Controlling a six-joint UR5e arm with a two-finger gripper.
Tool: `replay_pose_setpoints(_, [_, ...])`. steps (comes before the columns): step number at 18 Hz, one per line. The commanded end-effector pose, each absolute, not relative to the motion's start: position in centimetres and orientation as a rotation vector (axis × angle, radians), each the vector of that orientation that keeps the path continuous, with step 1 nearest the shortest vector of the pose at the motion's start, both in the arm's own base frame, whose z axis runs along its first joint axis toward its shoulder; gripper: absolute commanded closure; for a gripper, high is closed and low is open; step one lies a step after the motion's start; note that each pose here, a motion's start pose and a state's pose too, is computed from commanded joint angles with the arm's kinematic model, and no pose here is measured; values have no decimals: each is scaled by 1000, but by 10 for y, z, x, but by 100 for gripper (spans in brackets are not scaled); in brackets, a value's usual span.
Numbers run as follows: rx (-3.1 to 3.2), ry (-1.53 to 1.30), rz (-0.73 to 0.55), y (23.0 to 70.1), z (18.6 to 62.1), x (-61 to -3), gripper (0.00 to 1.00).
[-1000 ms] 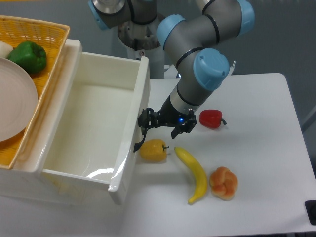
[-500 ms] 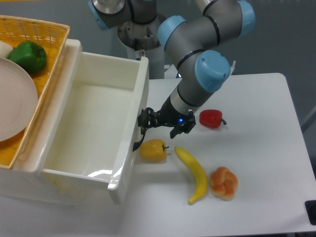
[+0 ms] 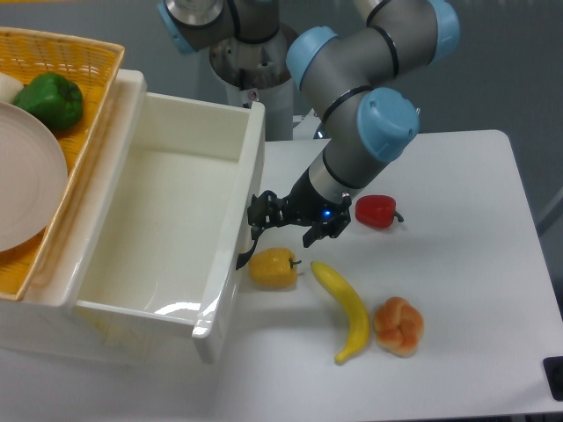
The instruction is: Slide the top white drawer open
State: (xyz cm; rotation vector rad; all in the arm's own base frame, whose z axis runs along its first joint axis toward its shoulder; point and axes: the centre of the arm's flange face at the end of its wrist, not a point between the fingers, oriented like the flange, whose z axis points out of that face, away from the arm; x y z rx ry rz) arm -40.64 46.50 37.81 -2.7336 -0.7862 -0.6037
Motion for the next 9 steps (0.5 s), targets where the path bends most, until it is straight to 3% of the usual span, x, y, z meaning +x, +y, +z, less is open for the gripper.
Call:
replay_pose_setpoints(3, [-2732, -705, -521, 453, 387, -425, 0])
replay_pose_setpoints(7, [-2939, -479, -178, 437, 382, -446, 0])
replay_pose_setpoints(9, [-2991, -401, -118, 431, 379, -453, 0])
